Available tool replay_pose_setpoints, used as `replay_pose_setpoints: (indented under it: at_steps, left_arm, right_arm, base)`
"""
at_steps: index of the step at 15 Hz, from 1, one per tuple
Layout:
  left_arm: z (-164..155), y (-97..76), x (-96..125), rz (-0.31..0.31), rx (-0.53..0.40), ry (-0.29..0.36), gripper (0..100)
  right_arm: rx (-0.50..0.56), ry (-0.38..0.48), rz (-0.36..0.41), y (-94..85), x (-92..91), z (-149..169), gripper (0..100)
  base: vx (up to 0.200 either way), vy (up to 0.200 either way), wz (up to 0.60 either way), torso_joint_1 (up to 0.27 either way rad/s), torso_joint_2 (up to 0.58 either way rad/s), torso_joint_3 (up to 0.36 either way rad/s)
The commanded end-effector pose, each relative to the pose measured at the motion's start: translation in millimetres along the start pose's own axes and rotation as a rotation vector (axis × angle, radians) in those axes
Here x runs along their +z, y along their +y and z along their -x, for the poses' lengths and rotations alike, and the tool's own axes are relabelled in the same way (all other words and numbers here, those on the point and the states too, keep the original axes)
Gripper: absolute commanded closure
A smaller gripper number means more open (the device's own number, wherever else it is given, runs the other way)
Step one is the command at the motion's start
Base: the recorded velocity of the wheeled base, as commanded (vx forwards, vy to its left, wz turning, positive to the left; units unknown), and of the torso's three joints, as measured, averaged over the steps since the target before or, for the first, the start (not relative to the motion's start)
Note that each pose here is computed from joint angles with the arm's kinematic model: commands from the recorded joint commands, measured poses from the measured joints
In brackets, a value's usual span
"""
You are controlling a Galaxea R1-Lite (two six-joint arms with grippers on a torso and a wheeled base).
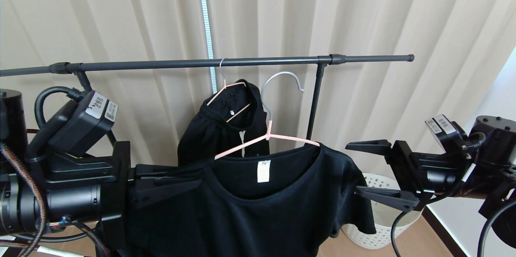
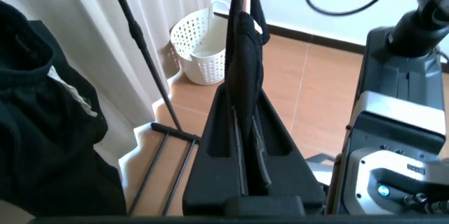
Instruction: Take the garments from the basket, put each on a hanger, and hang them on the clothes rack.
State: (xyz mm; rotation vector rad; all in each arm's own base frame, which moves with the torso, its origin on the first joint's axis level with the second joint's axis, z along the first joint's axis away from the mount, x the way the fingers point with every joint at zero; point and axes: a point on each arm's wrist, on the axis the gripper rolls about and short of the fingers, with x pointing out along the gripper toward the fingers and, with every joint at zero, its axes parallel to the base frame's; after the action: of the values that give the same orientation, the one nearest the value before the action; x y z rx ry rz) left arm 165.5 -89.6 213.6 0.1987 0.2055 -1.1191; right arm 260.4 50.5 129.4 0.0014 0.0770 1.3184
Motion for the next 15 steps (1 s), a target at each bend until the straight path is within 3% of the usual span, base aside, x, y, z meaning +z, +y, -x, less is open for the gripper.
replay_pose_setpoints:
  at_steps: [1, 15]
  left_arm:
    - [7.9, -4.7, 5.0, -0.019, 0.010, -0.029, 100]
    - [22.0, -9.1, 17.3, -0.008, 0.047, -0.118, 100]
  right_arm:
    - [-0.029, 0.011, -0.035, -15.3, -11.1, 3.4, 0]
    - [-0.047, 0.048, -0.131, -43.7, -48.2, -1.1, 0]
  base:
    - [0.000, 0.000, 0.00, 0.000, 0.00, 0.000]
    - [0.000, 0.000, 0.00, 0.000, 0.00, 0.000]
